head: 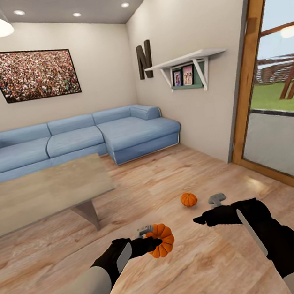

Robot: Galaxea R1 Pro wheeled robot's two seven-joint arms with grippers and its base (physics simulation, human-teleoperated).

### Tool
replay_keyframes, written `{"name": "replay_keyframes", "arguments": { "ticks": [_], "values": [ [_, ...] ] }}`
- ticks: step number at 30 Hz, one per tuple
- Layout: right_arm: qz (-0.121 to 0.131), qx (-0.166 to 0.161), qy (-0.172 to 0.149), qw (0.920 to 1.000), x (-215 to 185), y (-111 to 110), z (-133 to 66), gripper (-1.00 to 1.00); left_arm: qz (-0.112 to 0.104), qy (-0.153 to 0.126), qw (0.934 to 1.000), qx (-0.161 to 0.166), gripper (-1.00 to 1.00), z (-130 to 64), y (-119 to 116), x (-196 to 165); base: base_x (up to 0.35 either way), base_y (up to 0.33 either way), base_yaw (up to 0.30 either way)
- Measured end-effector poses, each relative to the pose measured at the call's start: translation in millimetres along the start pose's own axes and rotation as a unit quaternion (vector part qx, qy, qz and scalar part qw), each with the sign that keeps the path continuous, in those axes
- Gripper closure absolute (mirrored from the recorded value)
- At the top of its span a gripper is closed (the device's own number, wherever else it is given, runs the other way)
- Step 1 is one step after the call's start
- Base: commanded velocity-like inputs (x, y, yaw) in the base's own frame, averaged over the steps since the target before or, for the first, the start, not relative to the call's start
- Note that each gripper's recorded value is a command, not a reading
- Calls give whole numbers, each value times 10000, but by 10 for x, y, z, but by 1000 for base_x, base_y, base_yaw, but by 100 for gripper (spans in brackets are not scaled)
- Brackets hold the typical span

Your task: Place each of the two pumpkins and all three candles from the living room inside a cabinet in the living room (use any cabinet), then make sure every cabinet is closed, and position the cauldron so it is next to a table in the living room.

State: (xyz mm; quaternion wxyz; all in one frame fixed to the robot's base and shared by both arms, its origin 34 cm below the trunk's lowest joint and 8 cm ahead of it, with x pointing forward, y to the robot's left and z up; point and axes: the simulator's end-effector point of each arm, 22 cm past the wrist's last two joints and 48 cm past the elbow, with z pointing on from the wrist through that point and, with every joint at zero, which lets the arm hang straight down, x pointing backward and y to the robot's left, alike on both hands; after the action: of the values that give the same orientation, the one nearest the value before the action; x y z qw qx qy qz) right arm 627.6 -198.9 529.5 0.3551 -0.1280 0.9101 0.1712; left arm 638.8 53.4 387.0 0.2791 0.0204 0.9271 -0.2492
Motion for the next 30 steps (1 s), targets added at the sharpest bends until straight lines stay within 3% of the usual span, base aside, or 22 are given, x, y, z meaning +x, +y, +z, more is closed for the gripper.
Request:
{"name": "replay_keyframes", "arguments": {
  "ticks": [30],
  "values": [
    [15,0,56,10000,43,-13,38,-100,-9,41,10000,-3,100,31,10,37,105,-326,94]
  ]
}}
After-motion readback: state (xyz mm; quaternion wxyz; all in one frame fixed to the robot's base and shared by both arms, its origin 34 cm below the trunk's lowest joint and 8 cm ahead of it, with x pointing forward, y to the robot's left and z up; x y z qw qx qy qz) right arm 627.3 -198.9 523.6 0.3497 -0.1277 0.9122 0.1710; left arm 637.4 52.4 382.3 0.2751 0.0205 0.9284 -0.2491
